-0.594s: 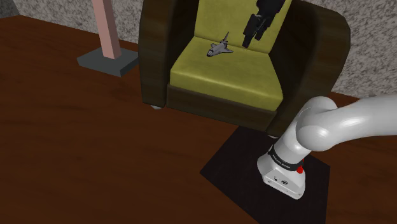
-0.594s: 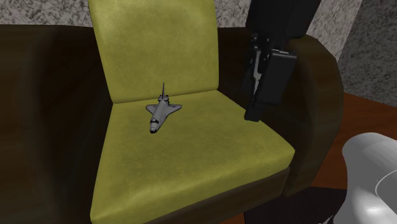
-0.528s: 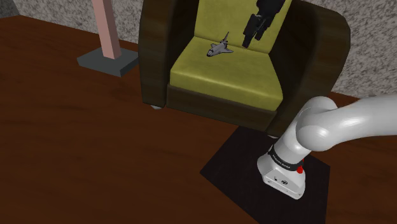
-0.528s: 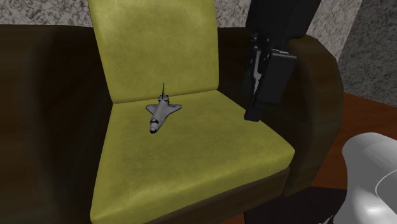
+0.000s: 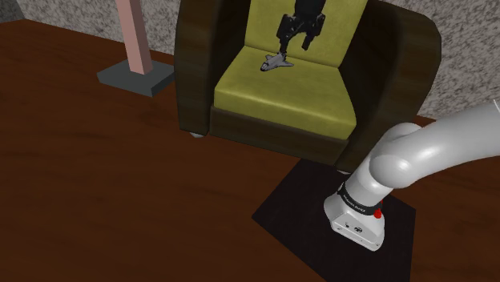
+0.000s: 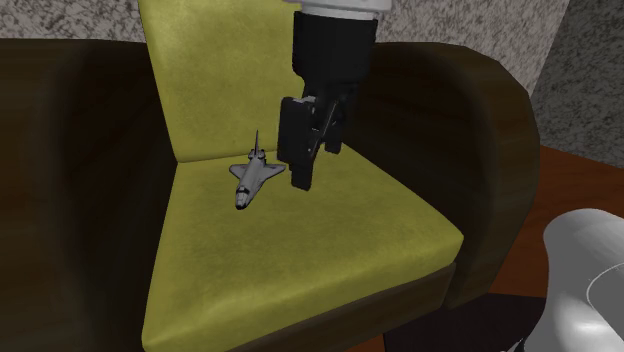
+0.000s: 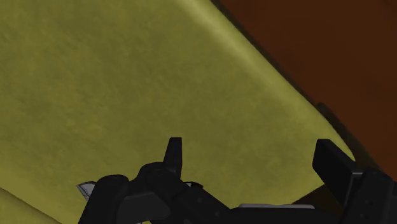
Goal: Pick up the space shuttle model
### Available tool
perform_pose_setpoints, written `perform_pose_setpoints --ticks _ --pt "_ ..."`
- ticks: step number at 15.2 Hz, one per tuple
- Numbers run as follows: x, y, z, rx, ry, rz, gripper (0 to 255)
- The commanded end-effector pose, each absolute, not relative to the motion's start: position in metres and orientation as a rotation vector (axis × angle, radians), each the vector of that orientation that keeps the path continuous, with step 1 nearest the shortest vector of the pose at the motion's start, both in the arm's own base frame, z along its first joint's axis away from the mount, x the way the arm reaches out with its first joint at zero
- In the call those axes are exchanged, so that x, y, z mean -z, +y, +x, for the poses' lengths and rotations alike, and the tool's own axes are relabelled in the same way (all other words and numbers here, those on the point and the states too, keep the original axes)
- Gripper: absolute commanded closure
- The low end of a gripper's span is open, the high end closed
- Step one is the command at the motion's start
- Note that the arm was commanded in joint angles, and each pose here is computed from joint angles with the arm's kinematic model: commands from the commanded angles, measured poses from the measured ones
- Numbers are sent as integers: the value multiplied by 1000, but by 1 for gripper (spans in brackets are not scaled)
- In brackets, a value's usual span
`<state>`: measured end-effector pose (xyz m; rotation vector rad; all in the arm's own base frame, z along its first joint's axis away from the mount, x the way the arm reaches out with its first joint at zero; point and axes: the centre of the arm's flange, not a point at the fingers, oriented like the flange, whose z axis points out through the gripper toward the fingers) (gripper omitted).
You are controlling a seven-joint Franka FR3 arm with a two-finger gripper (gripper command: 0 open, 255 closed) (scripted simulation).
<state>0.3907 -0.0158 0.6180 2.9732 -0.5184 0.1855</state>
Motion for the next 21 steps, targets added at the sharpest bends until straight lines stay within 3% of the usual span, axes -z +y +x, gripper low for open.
perform_pose_setpoints --ticks 1,12,21 --pt "-610 -27 420 -183 -659 2951 0" --pt "-575 -122 529 -165 -1375 2731 0" --pt "-544 -229 577 -143 -1913 2426 0"
